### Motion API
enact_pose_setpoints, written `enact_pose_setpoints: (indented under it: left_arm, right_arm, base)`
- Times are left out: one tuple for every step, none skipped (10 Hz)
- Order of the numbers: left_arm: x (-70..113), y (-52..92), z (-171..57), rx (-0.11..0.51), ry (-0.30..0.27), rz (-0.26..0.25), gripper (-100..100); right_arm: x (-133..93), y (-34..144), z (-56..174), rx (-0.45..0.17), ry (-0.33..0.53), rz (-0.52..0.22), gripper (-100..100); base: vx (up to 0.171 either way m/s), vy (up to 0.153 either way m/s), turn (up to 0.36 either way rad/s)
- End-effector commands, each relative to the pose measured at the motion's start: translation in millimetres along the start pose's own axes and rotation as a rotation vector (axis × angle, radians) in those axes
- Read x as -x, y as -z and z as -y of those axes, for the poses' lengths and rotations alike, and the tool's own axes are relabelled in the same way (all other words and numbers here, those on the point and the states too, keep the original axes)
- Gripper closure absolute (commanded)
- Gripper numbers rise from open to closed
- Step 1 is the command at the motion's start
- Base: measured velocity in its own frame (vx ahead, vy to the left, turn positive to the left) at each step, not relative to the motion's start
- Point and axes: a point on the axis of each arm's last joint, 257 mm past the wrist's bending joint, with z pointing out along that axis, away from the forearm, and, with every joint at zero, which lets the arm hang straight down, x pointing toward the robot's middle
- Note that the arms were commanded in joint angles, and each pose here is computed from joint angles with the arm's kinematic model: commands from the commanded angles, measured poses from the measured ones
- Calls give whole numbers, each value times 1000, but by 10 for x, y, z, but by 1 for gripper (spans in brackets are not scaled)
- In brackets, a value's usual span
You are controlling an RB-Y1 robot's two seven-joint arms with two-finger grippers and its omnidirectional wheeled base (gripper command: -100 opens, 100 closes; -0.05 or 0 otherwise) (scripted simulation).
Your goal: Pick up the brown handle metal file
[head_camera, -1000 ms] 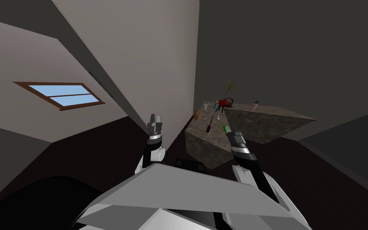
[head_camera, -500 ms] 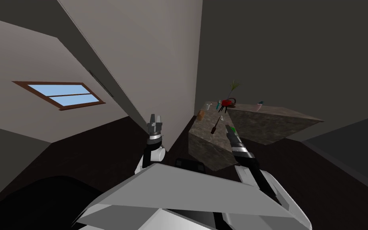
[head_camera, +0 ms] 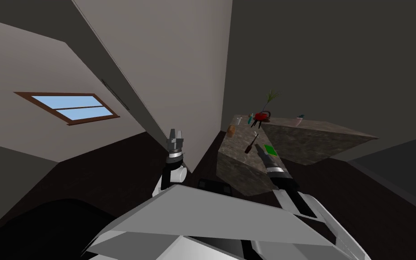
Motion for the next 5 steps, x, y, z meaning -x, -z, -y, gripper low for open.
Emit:
enact_pose_setpoints:
  left_arm:
    - [0,0,0,0,0,0,0]
    - [0,0,0,0,0,0,0]
    - [0,0,0,0,0,0,0]
    - [0,0,0,0,0,0,0]
    - [0,0,0,0,0,0,0]
  right_arm:
    - [21,-6,186,-38,75,-25,-100]
    - [39,-4,298,-60,120,-39,-100]
    - [65,-2,414,-82,167,-54,-100]
    - [100,2,533,-105,216,-69,-100]
    - [144,6,655,-129,268,-85,-100]
  base:
    - [43,125,-2]
    - [37,105,4]
    - [37,101,4]
    - [32,110,4]
    - [37,103,-2]
